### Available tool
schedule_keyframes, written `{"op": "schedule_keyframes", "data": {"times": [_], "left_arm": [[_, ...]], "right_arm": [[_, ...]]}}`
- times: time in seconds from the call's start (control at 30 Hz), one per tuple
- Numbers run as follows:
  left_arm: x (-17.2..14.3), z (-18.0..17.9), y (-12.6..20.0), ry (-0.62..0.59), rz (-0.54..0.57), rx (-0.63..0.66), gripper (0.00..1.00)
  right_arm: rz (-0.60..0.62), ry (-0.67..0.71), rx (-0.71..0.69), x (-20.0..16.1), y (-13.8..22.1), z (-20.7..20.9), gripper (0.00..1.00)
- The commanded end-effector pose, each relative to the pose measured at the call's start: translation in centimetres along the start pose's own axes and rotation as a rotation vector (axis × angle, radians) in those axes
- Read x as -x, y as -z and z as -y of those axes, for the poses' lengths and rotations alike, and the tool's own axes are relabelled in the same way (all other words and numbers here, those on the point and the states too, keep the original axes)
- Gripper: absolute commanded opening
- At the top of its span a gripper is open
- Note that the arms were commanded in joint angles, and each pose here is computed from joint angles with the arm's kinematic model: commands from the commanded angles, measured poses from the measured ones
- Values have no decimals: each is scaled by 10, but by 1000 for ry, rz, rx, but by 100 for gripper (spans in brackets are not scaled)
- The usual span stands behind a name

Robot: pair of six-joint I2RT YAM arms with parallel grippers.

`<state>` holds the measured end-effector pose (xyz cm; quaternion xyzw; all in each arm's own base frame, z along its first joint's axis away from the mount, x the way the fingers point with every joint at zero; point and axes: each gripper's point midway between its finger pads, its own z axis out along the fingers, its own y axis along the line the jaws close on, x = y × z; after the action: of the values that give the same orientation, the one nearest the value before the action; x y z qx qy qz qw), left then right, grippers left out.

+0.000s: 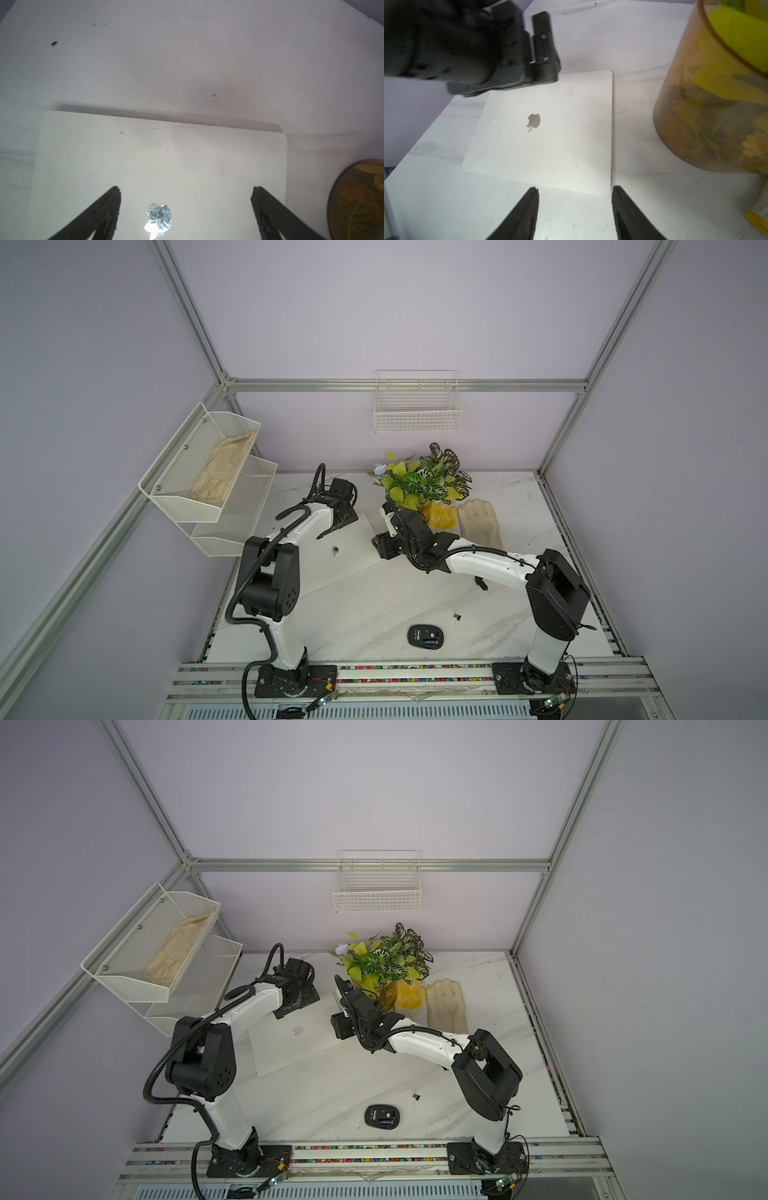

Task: Insert the wireless mouse receiver into the laptop
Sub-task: Adjust the laptop at the center of the board.

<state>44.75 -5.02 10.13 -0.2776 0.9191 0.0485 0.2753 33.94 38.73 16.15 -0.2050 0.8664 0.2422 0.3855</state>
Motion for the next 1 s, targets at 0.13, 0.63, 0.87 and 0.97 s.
{"op": "schedule_keyframes", "data": {"times": [0.13, 0.63, 0.87, 0.97], "left_arm": [[26, 40, -33, -99, -16, -20, 100], [30, 37, -105, -98, -184, 17, 97], [-1, 36, -111, -137, -329, 6, 96], [-22, 31, -105, -193, -375, 7, 95]], "right_arm": [[21, -10, 84, -11, 29, -20, 62], [-16, -22, 124, -26, 26, -29, 64], [6, -11, 100, -21, 32, -24, 64], [24, -6, 96, -15, 35, -24, 65]]}}
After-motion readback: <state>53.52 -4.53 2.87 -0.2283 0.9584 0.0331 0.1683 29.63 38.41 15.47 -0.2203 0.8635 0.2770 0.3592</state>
